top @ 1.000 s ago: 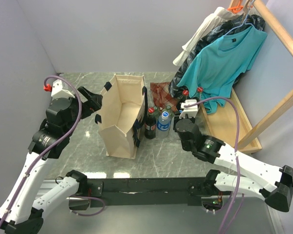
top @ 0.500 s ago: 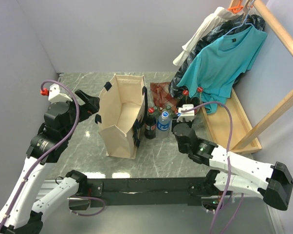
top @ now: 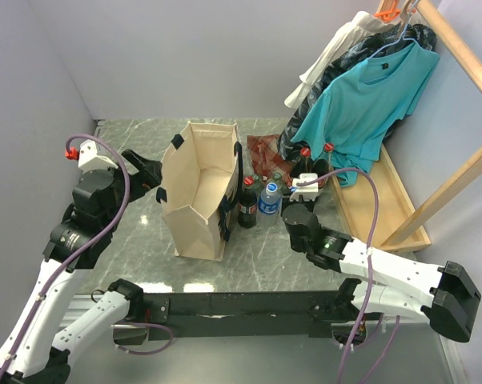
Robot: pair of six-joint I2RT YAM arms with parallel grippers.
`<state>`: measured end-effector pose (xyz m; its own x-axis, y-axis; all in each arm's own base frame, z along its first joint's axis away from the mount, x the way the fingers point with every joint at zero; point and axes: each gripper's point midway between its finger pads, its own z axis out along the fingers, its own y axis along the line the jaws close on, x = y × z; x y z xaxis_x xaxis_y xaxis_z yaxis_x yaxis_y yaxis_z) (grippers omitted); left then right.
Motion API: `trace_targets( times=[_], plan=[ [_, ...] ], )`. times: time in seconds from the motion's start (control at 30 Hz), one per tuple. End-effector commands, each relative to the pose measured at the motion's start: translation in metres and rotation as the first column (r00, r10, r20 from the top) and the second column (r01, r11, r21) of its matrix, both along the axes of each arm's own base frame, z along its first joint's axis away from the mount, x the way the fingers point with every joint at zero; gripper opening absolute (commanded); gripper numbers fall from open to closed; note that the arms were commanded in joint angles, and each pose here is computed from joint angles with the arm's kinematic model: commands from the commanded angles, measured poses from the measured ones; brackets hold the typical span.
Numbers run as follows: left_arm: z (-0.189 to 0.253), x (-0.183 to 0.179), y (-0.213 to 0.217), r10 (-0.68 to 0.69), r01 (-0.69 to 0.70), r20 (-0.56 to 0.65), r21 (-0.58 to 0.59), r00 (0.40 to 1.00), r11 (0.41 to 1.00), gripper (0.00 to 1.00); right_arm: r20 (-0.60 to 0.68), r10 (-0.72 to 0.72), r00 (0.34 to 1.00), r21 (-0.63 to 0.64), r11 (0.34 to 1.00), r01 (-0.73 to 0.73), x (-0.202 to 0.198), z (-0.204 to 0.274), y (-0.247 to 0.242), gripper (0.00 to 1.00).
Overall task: Take the beverage out of the canvas bag
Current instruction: Place the drink at the center of the board.
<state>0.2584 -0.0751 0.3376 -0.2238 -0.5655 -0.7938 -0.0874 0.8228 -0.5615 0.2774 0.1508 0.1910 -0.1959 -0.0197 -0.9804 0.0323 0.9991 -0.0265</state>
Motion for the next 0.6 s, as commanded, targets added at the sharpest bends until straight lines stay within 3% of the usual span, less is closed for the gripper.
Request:
trace_targets(
  times=[0.0,0.1,0.3,0.57],
  plan=[
    [0.004,-0.001,0.004,0.022,-0.022,0.022,-0.009,1.000,1.000,0.96,0.129,-0.095,0.987,0.204,0.977,0.067,0.006,0.046,-0.006,0.42],
    [0.003,-0.001,0.004,0.020,-0.020,0.017,-0.009,1.000,1.000,0.96,0.132,-0.104,0.986,0.212,0.974,0.074,0.004,0.048,-0.010,0.56],
    [0.001,-0.003,0.005,0.019,-0.019,0.019,-0.005,1.000,1.000,0.96,0.141,-0.111,0.984,0.215,0.973,0.079,0.000,0.054,-0.017,0.71],
    [0.000,-0.008,0.011,0.039,-0.039,0.029,-0.001,0.999,0.999,0.96,0.158,-0.117,0.980,0.219,0.972,0.081,-0.007,0.076,-0.028,0.75]
  ],
)
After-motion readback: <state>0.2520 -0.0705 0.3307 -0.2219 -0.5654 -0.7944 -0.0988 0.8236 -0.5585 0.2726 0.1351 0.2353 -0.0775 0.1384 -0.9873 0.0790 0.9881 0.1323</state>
